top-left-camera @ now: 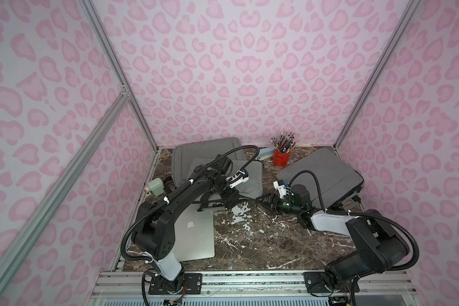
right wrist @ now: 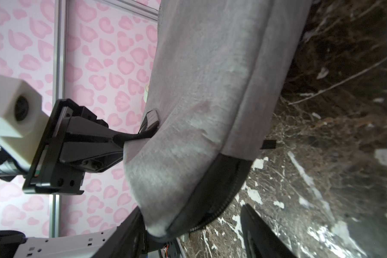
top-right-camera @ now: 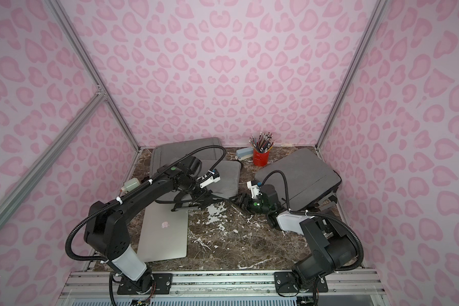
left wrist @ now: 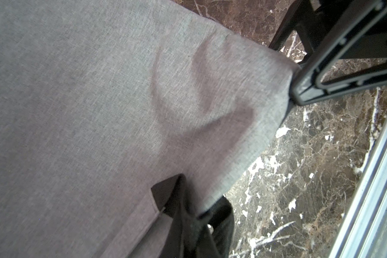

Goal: Open the zippered laptop bag and take out the laptop
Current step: Unzip the zipper on the zippered laptop bag.

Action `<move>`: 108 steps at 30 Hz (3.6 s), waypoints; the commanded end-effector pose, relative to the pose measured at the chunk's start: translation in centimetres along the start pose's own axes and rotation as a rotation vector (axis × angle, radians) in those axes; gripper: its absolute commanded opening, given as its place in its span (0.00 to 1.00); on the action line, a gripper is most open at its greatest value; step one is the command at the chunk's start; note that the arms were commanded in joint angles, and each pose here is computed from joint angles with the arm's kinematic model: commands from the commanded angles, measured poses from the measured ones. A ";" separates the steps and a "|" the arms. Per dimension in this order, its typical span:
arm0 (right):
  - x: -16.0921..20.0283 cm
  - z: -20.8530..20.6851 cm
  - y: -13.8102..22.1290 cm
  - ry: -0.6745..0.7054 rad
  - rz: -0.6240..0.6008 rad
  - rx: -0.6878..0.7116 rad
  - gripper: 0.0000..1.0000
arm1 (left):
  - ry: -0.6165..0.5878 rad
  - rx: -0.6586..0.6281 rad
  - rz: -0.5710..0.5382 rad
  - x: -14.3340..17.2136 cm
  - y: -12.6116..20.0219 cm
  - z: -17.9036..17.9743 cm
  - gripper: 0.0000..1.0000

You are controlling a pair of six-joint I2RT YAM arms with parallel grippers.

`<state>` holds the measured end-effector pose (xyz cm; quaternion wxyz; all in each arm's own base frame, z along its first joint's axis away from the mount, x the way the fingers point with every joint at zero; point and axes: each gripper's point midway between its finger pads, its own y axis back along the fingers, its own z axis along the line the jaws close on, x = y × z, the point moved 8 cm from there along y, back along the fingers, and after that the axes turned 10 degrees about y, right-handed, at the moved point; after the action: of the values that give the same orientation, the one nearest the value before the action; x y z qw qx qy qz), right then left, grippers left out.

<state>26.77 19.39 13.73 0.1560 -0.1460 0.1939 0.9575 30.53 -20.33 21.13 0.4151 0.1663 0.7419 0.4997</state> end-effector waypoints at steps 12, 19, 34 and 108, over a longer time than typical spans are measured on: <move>-1.6 1.7 -0.2 -0.118 -0.068 -0.150 0.14 | 0.084 -0.011 -0.021 0.4 0.3 -0.3 0.30; -1.8 2.4 0.1 -0.153 -0.078 -0.176 0.00 | 0.156 -0.108 -0.118 1.0 2.0 -1.6 0.49; -1.4 3.1 -0.1 -0.213 -0.065 -0.192 0.00 | 0.289 -0.152 -0.471 1.2 0.5 -10.4 0.56; -1.5 2.5 1.6 -0.283 -0.146 -0.162 0.00 | 0.318 -0.103 -0.357 0.7 -5.3 -9.7 0.27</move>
<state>26.82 18.57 15.78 0.2262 -0.0124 0.1073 0.9681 23.59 -28.12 17.61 0.3739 -0.0682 0.8010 0.4626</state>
